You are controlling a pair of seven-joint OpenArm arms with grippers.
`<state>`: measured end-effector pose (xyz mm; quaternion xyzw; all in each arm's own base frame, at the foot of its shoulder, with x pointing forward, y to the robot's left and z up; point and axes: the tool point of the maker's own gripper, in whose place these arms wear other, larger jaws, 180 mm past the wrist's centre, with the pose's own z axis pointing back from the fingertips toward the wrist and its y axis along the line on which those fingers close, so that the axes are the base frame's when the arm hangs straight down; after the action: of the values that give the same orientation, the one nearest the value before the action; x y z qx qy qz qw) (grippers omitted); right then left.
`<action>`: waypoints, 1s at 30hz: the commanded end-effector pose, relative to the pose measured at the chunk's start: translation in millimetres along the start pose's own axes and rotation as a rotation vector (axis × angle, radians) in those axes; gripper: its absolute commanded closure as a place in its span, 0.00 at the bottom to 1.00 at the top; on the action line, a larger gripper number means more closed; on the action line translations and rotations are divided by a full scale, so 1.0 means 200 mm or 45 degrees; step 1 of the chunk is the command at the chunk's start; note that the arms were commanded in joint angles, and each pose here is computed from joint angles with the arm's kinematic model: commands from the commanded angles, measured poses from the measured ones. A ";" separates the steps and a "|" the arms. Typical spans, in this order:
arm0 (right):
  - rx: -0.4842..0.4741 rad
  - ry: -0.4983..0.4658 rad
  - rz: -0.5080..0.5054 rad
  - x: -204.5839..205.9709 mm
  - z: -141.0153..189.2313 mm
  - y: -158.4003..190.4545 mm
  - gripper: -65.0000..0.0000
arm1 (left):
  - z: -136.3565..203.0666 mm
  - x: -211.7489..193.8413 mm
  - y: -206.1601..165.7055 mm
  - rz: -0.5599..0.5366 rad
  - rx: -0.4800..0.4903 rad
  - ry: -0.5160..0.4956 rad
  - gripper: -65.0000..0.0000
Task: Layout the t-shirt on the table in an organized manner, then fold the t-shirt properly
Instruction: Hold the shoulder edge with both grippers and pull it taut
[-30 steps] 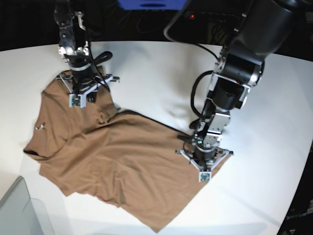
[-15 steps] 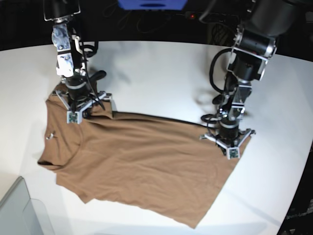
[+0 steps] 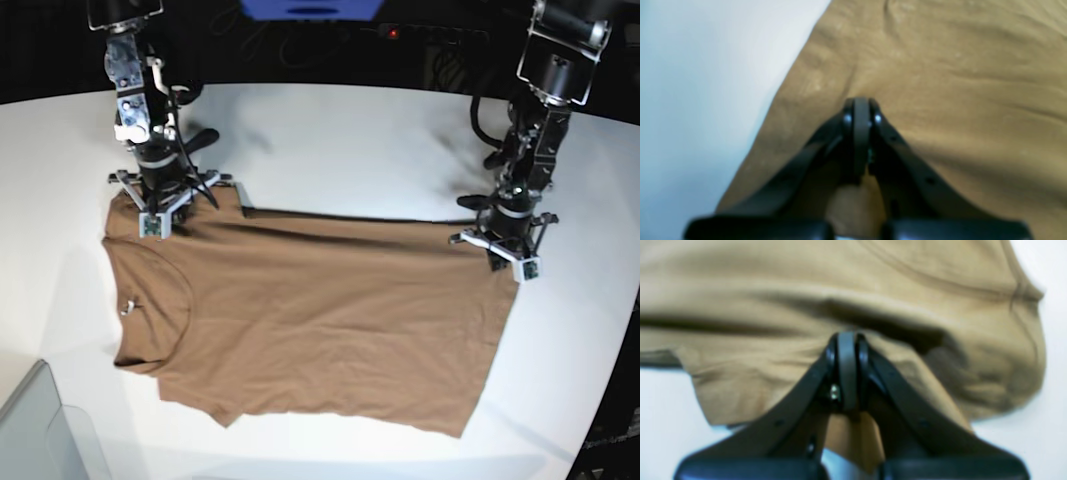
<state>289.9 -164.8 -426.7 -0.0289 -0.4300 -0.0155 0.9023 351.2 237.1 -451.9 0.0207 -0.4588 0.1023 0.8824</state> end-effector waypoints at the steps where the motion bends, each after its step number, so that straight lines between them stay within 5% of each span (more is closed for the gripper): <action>1: -0.006 -0.042 0.001 0.05 0.02 -0.01 1.00 | 0.06 -0.26 0.07 0.035 0.046 0.269 1.00; 11: 0.063 -0.270 -0.019 0.30 0.32 0.06 1.00 | 0.17 0.10 -0.03 0.045 -0.118 0.066 1.00; 17: 0.073 -0.228 0.019 0.24 0.37 0.06 1.00 | 0.31 0.24 0.07 0.160 -0.091 0.016 0.99; 21: 0.191 -0.198 0.108 0.17 0.40 0.12 0.99 | 0.40 0.27 0.20 0.284 -0.022 0.037 0.82; 25: 0.297 -0.169 0.154 0.11 0.43 0.17 0.85 | 0.47 0.24 0.31 0.361 0.039 0.059 0.53; 30: 0.299 -0.154 0.120 0.10 0.44 0.19 0.68 | 0.47 0.19 0.29 0.261 0.023 0.072 0.50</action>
<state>230.4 -119.5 -369.8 0.0559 -0.4605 0.0769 0.8825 278.9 284.4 -380.0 -0.0230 -0.4171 0.1988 0.8866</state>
